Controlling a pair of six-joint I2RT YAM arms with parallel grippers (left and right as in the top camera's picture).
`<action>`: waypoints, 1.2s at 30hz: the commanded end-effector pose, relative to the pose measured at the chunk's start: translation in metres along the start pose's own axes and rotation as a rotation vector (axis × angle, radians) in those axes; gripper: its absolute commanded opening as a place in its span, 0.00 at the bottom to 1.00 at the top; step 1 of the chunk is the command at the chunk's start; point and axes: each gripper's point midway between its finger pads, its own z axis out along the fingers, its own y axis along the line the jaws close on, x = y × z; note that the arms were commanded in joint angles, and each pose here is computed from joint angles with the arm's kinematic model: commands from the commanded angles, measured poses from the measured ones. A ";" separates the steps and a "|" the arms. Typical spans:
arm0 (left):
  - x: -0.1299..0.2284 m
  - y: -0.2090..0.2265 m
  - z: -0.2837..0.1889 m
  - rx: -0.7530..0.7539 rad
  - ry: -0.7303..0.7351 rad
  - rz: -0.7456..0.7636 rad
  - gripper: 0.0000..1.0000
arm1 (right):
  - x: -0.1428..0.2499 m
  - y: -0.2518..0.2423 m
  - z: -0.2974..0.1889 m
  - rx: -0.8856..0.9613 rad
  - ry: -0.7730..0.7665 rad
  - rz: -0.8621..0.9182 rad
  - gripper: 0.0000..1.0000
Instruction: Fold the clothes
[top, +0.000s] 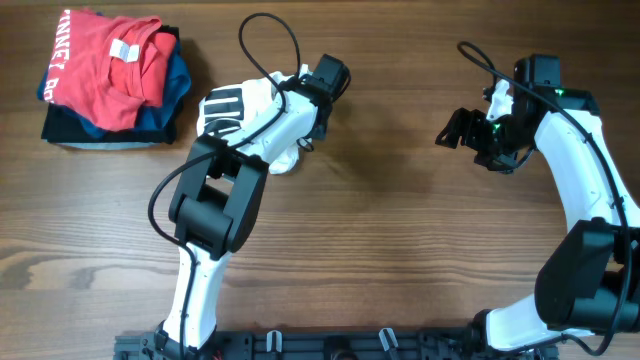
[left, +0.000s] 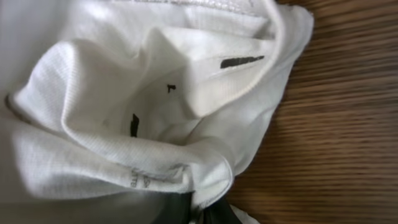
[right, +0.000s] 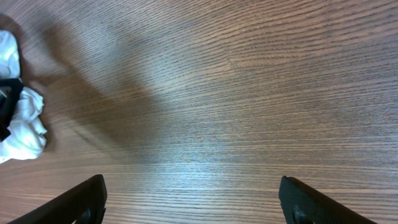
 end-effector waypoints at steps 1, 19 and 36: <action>0.017 0.029 0.013 -0.046 0.110 -0.014 0.04 | -0.008 0.004 -0.011 -0.001 -0.045 -0.034 0.89; -0.046 0.077 -0.136 0.031 -0.160 -0.099 0.04 | -0.010 0.005 -0.011 -0.003 -0.052 -0.037 0.89; -0.002 0.063 -0.096 0.029 0.060 0.004 0.36 | -0.009 0.005 -0.011 -0.002 -0.051 -0.061 0.89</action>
